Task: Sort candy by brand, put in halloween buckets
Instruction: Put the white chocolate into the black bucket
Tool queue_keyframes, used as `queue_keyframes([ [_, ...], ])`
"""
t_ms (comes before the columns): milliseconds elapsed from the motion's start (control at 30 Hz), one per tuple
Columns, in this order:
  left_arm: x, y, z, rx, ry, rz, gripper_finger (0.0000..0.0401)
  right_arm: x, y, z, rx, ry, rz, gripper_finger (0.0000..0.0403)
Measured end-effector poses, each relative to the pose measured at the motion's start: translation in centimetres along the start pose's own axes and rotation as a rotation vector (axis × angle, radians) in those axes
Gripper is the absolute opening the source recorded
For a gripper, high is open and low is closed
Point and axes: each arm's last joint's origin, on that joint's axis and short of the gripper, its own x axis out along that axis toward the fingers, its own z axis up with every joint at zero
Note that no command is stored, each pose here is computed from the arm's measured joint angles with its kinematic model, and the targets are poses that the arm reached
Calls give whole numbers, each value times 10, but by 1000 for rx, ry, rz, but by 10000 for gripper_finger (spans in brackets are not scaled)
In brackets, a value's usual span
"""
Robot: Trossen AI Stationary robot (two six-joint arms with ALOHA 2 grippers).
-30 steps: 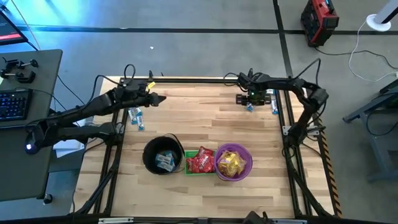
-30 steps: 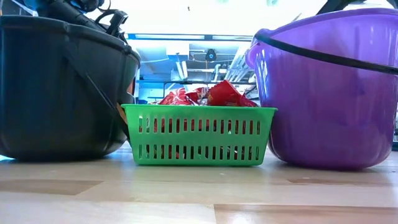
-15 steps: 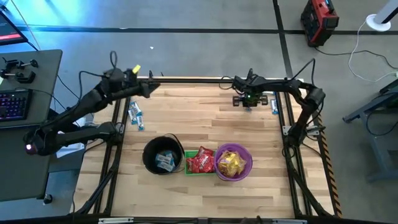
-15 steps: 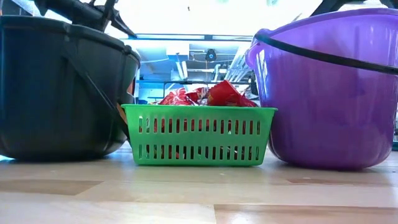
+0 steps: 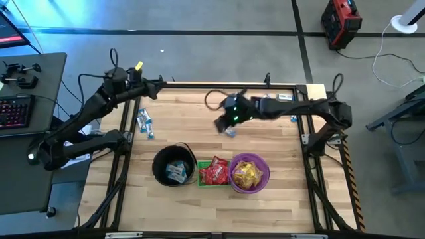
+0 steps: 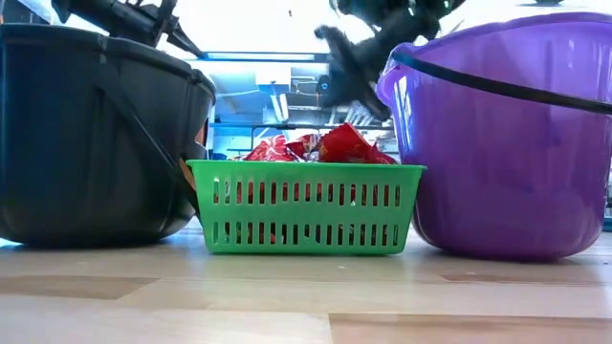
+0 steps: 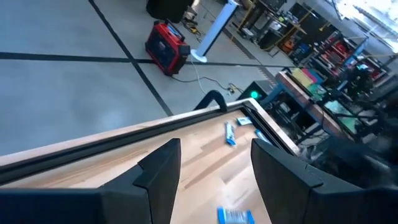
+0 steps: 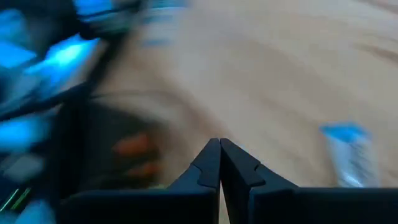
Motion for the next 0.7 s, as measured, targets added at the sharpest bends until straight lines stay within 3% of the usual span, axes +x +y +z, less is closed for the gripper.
queue_keyframes([
  [67, 0, 2, 1, 0, -6, 10, 186, 7, 31, -4, -170, -10, 145, 0],
  [133, -1, 3, 1, 13, -7, 15, 186, 13, 59, -9, -295, -19, 212, 0],
  [233, -1, 4, 1, 16, -6, 20, 186, 21, 82, -12, -357, -16, 133, 0],
  [333, -1, 4, 0, 22, 8, 19, 186, 29, 74, -7, -362, 62, -95, 0],
  [400, -1, 5, -1, 37, 23, 23, 186, 35, 64, -3, -323, 138, -168, 0],
  [533, -1, 6, -4, 35, 55, 36, 186, 56, 42, 1, -316, 257, -187, 19],
  [700, -1, 6, -6, 17, 75, 29, 186, 86, 4, 6, -371, 356, -253, 105],
])
